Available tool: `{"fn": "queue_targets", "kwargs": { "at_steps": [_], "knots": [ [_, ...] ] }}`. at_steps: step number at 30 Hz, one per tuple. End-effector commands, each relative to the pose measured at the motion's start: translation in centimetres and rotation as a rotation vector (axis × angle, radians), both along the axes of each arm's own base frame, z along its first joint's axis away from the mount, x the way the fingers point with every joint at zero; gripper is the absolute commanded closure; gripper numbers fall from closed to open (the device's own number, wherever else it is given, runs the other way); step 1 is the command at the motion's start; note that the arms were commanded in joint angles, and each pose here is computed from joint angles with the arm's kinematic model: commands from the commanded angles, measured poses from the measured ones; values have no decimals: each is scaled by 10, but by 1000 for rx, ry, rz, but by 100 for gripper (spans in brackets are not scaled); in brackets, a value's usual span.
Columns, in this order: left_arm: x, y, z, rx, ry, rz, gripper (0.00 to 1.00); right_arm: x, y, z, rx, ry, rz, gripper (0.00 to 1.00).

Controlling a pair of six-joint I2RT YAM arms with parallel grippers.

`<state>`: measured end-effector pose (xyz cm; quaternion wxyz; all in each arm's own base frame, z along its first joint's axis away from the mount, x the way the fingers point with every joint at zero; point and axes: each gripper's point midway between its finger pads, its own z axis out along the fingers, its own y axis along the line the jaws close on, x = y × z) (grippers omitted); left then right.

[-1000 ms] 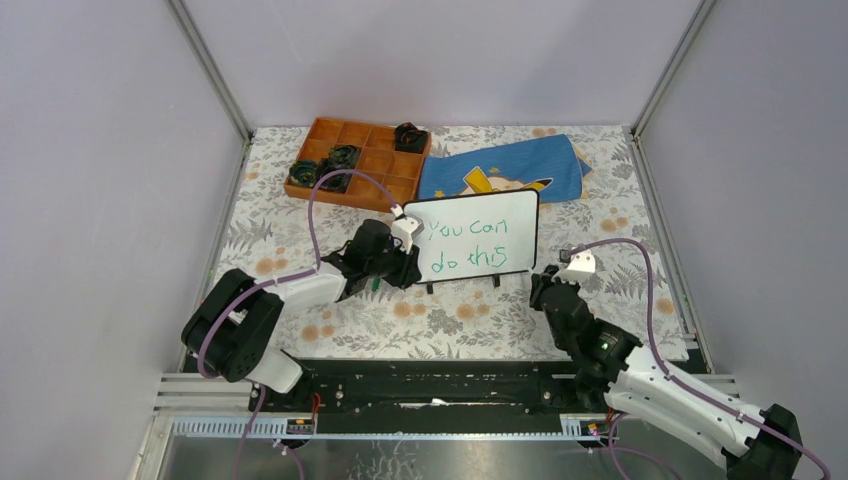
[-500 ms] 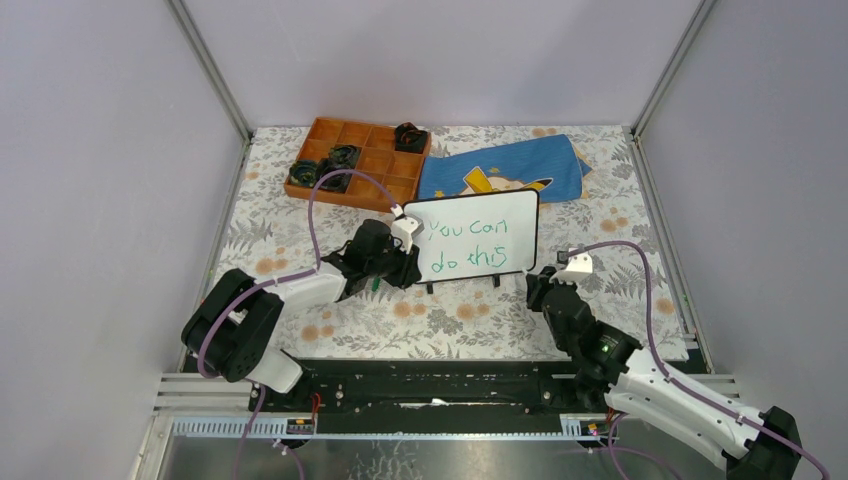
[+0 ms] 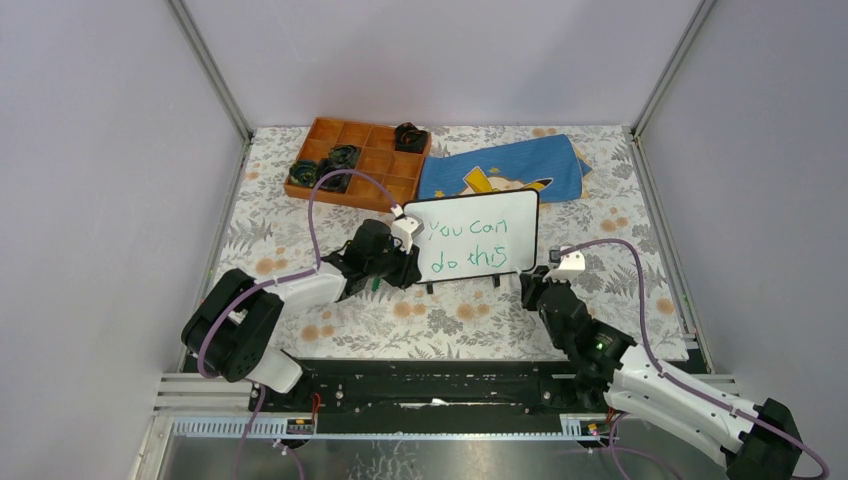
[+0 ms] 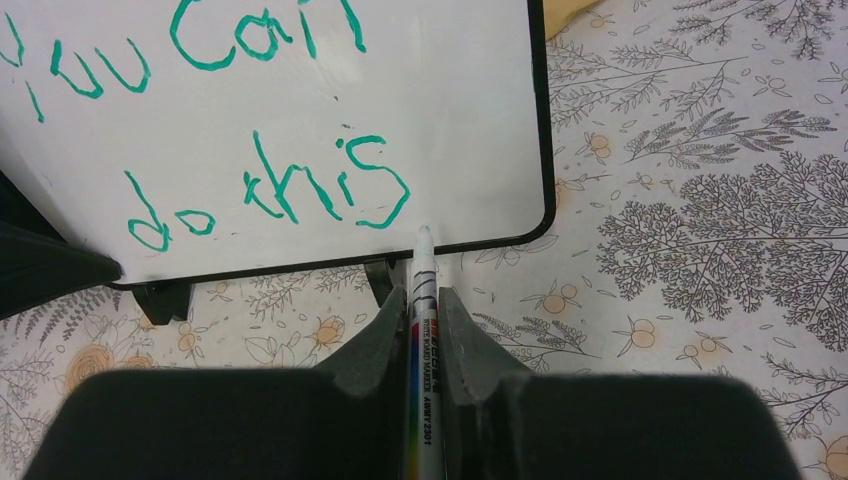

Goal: Write a sentence on the whiteboard

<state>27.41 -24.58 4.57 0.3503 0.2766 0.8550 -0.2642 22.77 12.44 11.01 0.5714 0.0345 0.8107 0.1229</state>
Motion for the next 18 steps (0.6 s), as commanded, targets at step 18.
{"fn": "queue_targets", "kwargs": {
  "at_steps": [18],
  "knots": [
    [2, 3, 0, 23, -15, 15, 60, 20, 3, 3, 10, -52, -69, 100]
  ]
}}
